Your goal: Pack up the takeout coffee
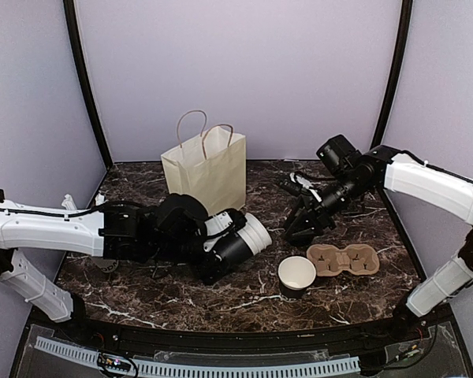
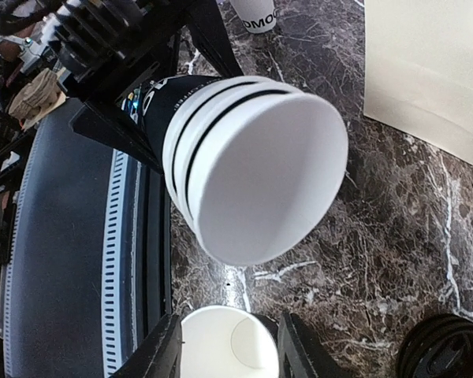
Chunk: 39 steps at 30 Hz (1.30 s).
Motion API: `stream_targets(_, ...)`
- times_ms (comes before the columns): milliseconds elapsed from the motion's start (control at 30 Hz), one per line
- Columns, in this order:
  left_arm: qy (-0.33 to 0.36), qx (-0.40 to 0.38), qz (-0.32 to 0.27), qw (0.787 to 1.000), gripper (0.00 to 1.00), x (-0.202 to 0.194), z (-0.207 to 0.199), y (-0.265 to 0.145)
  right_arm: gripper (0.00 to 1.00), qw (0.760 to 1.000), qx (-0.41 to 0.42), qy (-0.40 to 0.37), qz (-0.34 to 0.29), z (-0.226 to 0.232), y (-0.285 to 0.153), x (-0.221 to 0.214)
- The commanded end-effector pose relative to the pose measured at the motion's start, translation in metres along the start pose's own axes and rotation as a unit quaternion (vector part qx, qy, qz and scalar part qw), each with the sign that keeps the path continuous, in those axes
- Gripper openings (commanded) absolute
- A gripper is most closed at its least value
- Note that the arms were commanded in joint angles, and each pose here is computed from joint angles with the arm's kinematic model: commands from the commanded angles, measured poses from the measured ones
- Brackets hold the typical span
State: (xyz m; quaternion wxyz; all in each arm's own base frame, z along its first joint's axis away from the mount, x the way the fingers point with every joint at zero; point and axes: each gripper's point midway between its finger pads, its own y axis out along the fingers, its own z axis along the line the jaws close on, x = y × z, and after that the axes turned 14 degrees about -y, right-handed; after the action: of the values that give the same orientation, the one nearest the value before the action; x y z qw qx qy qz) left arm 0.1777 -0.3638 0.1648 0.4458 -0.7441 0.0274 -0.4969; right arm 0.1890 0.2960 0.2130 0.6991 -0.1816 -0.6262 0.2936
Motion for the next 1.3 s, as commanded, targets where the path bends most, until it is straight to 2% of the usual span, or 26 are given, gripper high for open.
stream_targets(0, -0.029, -0.012, -0.093, 0.995, 0.83, 0.040, -0.001, -0.019, 0.44, 0.997, 0.036, -0.023, -0.062, 0.007, -0.003, 0.038)
stream_targets(267, -0.028, -0.020, -0.109, 0.993, 0.82, 0.051, -0.005, -0.019, 0.43, 0.993, 0.064, -0.057, -0.083, 0.022, 0.004, 0.058)
stream_targets(500, -0.023, -0.030, -0.116, 0.993, 0.82, 0.056, -0.009, -0.020, 0.38, 0.992, 0.070, -0.064, -0.085, 0.024, 0.008, 0.066)
stream_targets(733, -0.024, -0.038, -0.115, 0.992, 0.81, 0.055, -0.012, -0.020, 0.37, 0.994, 0.011, -0.077, -0.073, 0.004, 0.006, 0.070)
stream_targets(867, -0.025, -0.039, -0.120, 0.992, 0.81, 0.055, -0.012, -0.020, 0.27, 0.993, 0.036, -0.075, -0.085, 0.009, 0.009, 0.073)
stream_targets(1033, -0.022, -0.027, -0.121, 0.992, 0.83, 0.057, -0.008, -0.015, 0.00, 0.990, 0.080, -0.081, -0.087, 0.019, 0.011, 0.071)
stream_targets(1133, -0.022, 0.001, -0.123, 0.992, 0.92, 0.056, 0.002, -0.014, 0.00, 0.991, 0.074, -0.085, -0.079, 0.018, 0.011, 0.069)
stream_targets(1267, -0.010, 0.026, -0.118, 0.993, 0.98, 0.053, 0.013, -0.013, 0.00, 0.994, 0.043, -0.094, -0.044, 0.009, 0.010, 0.059)
